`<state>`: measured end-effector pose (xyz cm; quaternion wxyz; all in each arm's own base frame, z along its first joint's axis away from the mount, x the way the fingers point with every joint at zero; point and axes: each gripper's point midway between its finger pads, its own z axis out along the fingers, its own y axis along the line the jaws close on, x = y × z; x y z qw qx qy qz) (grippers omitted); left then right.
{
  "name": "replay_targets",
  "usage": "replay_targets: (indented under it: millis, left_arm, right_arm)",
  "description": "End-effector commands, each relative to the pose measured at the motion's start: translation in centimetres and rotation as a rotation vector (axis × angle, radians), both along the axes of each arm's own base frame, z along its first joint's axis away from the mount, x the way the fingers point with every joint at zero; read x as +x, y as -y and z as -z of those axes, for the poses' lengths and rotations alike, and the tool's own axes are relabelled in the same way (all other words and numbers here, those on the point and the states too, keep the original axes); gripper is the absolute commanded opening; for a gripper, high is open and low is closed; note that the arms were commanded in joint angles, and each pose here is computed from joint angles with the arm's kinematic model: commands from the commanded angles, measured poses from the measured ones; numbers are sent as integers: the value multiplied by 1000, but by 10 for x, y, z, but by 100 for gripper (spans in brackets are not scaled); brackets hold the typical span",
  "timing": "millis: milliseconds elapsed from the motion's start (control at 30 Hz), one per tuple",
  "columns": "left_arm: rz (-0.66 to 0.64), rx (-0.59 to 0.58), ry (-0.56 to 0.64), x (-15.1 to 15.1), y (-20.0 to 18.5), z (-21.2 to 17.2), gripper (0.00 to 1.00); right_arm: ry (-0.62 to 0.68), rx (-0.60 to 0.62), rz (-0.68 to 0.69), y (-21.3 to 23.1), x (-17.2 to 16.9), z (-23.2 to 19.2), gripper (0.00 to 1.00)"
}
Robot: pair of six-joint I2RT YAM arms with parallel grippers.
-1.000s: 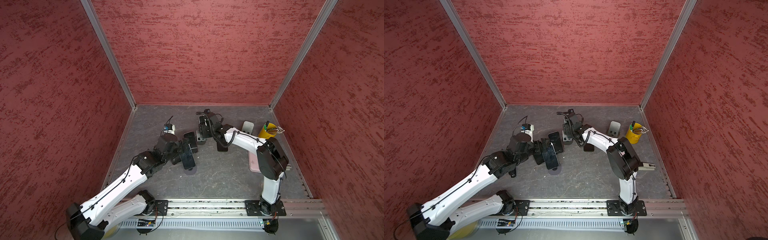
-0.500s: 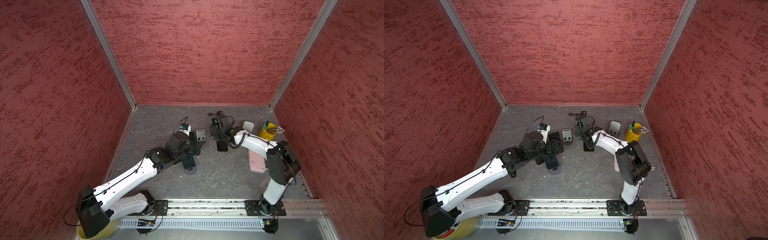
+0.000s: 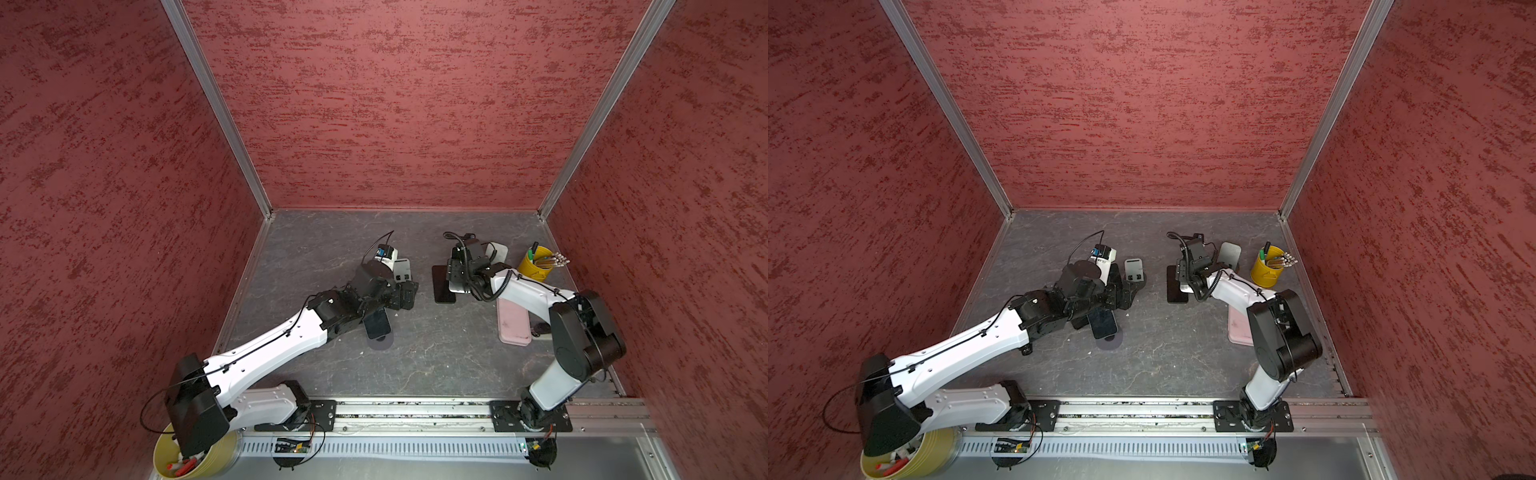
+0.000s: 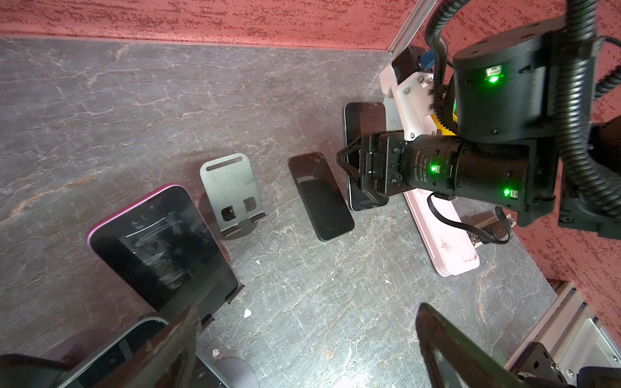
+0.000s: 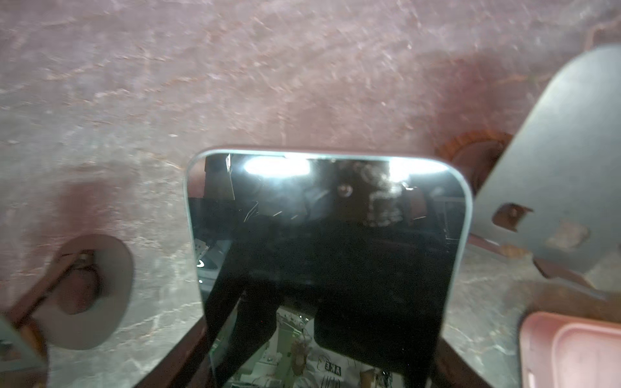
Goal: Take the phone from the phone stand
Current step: 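Lower the phone flat beside the first black phone with the right gripper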
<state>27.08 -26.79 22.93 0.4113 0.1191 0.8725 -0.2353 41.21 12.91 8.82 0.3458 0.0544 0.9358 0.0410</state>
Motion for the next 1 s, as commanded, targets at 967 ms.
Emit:
replay_targets:
  millis: [967]
  left_arm:
    - [-33,17,83,7,-2,-19,99]
  right_arm:
    - [-113,48,-19,19,12,60,73]
